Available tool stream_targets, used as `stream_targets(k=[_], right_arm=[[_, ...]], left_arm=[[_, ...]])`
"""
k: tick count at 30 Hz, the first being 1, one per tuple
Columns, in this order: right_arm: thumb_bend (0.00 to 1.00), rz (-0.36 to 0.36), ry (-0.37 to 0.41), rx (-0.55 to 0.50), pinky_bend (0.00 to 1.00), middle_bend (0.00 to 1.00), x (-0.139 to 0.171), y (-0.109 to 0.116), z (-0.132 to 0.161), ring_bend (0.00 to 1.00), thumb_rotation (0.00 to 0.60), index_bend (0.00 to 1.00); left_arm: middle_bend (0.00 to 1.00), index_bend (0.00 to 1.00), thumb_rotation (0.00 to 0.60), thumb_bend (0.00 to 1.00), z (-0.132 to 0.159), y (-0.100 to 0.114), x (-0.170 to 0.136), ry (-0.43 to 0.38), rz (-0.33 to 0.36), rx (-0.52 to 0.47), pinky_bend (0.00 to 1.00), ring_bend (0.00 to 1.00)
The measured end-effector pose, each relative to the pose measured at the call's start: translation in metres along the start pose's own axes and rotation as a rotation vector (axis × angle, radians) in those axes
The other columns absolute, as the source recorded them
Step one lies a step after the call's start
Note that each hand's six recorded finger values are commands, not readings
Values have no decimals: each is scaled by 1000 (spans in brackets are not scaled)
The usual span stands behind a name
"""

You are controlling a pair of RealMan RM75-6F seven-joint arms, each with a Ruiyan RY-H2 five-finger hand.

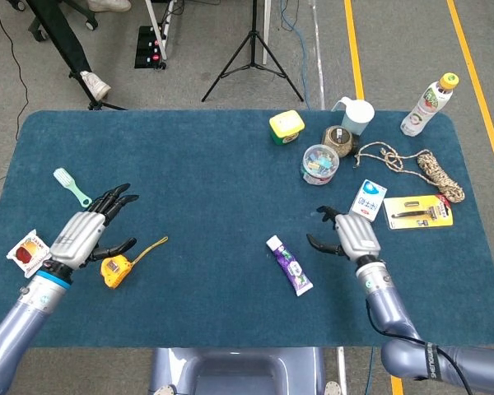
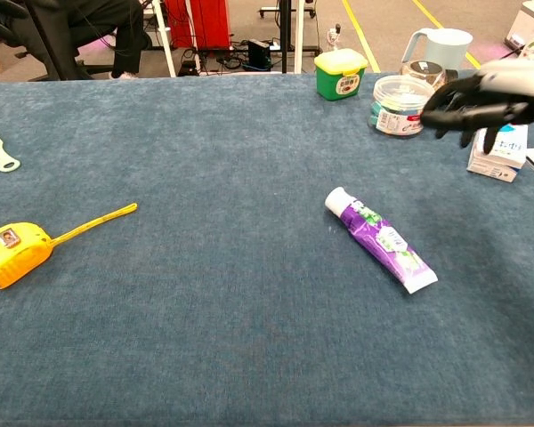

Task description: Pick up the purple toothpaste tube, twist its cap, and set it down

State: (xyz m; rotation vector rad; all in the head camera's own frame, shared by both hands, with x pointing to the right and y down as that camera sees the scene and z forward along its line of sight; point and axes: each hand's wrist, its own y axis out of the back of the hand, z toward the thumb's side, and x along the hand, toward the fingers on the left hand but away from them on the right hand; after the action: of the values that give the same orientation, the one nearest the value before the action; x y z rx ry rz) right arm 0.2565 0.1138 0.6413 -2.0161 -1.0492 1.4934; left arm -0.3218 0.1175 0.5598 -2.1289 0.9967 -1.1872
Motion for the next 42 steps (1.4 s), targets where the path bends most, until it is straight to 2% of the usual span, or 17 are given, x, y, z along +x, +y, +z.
stream_targets(k=[2, 5, 9, 14, 18, 29, 36, 40, 42], right_arm=[[392, -49, -6, -30, 460, 405, 6, 10, -9, 481, 208, 318], [392, -124, -15, -35, 469, 424, 18, 24, -26, 505, 211, 363], [392, -207, -65, 7, 468, 437, 40, 39, -57, 513, 212, 384], [392, -247, -126, 68, 468, 443, 67, 50, -91, 514, 212, 394], [392, -274, -159, 100, 467, 443, 86, 60, -108, 514, 212, 394], [392, -281, -225, 145, 466, 460, 123, 59, -134, 514, 212, 414], [392, -336, -274, 162, 462, 472, 158, 61, -146, 519, 212, 429], [392, -375, -280, 179, 462, 472, 184, 63, -146, 521, 212, 431], [392, -384, -284, 184, 461, 472, 196, 62, -146, 522, 213, 432]], left_arm=[[84, 199, 240, 72, -6, 4, -5, 27, 23, 59, 161, 25], [101, 227, 304, 74, -15, 11, -14, 68, 68, 137, 167, 39], [117, 227, 338, 75, -26, 16, -29, 119, 104, 249, 168, 44], [119, 218, 338, 75, -38, 19, -53, 182, 157, 336, 167, 44], [119, 216, 339, 75, -44, 14, -69, 207, 167, 335, 167, 44], [126, 216, 362, 75, -58, 7, -105, 263, 177, 331, 167, 53], [129, 216, 381, 75, -66, -3, -139, 307, 165, 325, 167, 58], [129, 216, 385, 75, -67, -9, -168, 326, 155, 297, 167, 65], [129, 216, 387, 75, -67, -10, -173, 328, 149, 295, 167, 65]])
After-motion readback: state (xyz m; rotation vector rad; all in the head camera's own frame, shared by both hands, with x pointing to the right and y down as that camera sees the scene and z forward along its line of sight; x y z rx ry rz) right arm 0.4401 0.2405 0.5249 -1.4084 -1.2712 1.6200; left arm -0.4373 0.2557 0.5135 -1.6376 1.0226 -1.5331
